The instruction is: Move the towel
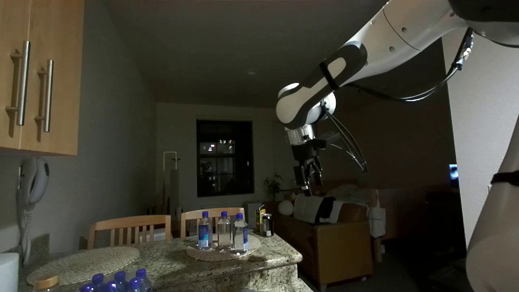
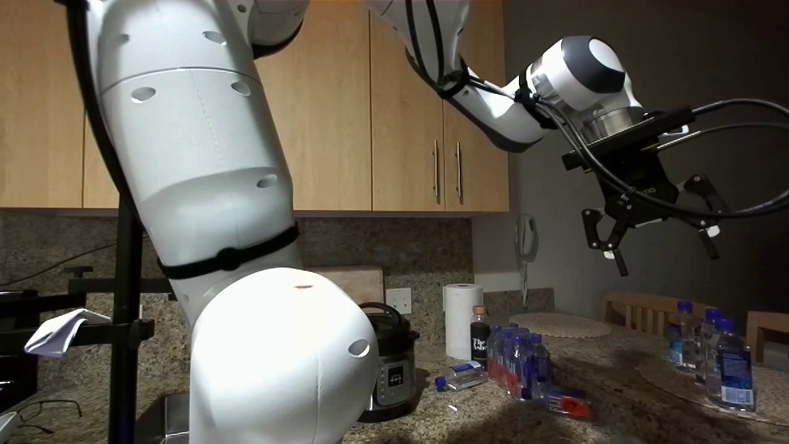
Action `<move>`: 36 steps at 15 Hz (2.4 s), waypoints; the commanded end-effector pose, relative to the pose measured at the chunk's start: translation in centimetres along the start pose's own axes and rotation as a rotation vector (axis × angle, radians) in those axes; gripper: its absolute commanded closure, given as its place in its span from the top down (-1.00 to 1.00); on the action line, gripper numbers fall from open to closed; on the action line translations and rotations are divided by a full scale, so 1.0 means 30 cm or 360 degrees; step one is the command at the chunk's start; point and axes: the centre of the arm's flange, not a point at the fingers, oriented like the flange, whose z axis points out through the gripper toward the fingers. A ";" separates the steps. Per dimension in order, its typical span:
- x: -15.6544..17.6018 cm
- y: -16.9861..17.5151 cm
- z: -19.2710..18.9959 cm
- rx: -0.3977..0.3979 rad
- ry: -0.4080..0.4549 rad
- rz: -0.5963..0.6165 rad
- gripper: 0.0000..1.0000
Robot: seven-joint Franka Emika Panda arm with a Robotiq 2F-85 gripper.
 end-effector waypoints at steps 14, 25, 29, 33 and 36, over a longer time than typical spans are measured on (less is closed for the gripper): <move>0.028 0.011 0.007 -0.0012 0.0009 0.0004 1.00; 0.310 0.152 0.192 0.0130 -0.0091 0.0040 1.00; 0.280 0.203 0.257 0.0127 -0.0166 -0.0015 1.00; 0.291 0.162 0.265 0.0113 -0.0166 0.0052 1.00; 0.296 0.153 0.262 0.0112 -0.0164 0.0044 1.00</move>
